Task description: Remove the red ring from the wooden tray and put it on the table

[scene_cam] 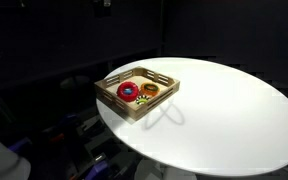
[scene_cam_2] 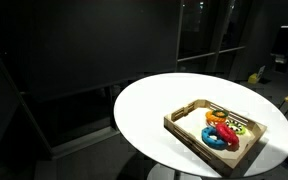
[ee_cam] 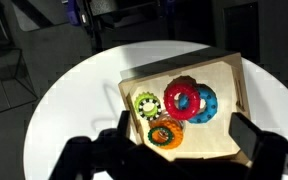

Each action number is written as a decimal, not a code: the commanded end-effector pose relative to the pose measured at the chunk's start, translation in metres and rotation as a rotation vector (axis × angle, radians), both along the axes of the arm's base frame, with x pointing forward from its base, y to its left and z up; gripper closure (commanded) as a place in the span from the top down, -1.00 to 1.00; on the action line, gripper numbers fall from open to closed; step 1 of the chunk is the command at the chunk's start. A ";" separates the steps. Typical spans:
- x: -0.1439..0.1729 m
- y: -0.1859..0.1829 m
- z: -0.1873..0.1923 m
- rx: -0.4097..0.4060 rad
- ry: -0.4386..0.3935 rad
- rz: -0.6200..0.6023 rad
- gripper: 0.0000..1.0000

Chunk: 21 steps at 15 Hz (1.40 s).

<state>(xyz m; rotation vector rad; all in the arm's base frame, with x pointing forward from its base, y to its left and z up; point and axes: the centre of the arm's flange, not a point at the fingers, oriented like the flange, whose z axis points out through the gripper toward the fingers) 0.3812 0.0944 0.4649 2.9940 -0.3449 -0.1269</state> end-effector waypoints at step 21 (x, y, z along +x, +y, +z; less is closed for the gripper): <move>0.054 0.022 -0.175 -0.040 0.011 -0.116 1.00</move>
